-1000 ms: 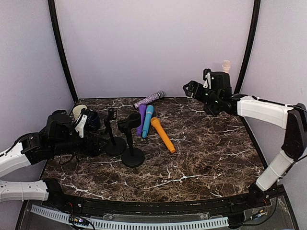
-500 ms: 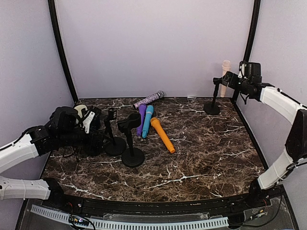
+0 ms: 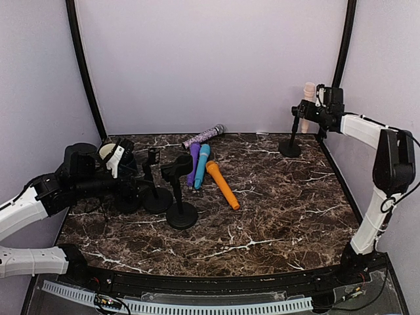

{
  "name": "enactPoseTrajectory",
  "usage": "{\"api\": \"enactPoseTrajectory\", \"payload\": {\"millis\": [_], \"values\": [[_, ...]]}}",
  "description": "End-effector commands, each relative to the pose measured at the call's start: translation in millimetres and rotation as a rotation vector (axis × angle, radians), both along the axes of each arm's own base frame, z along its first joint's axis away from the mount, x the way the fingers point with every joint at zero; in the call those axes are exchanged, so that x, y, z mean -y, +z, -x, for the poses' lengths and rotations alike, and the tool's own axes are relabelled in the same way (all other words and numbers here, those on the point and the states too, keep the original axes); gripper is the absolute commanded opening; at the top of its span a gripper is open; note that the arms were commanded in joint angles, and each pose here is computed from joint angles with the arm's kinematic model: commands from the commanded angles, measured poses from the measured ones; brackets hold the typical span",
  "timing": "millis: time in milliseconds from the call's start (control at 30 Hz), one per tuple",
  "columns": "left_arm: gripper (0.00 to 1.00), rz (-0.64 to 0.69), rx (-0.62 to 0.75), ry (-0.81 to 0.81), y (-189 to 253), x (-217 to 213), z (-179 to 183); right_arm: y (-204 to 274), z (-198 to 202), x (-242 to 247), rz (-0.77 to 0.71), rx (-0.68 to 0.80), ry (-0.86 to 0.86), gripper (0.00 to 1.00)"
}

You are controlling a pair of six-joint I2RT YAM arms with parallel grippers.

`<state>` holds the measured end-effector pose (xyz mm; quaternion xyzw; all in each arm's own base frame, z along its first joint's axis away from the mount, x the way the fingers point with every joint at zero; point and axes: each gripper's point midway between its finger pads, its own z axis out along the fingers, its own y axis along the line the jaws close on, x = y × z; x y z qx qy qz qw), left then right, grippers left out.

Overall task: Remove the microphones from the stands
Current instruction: Pick up the microphone stand with the microphone from the corner of the board.

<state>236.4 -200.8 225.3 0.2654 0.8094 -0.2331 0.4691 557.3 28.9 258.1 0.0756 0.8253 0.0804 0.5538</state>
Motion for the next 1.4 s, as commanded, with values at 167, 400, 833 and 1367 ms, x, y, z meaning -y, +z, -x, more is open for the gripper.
{"api": "enactPoseTrajectory", "payload": {"millis": [167,400,833,1367], "values": [[0.89,-0.046,-0.019,-0.009,-13,3,-7,47,-40,-1,0.068,0.194,0.026,0.85],[0.89,-0.052,-0.026,-0.009,-17,4,-8,50,-42,5,0.116,0.225,0.005,0.72],[0.89,-0.055,-0.041,-0.02,-20,6,-8,63,-51,0,0.199,0.259,0.049,0.35],[0.89,-0.033,-0.022,-0.034,-12,6,-4,118,6,-4,0.15,0.365,0.052,0.11]]}}
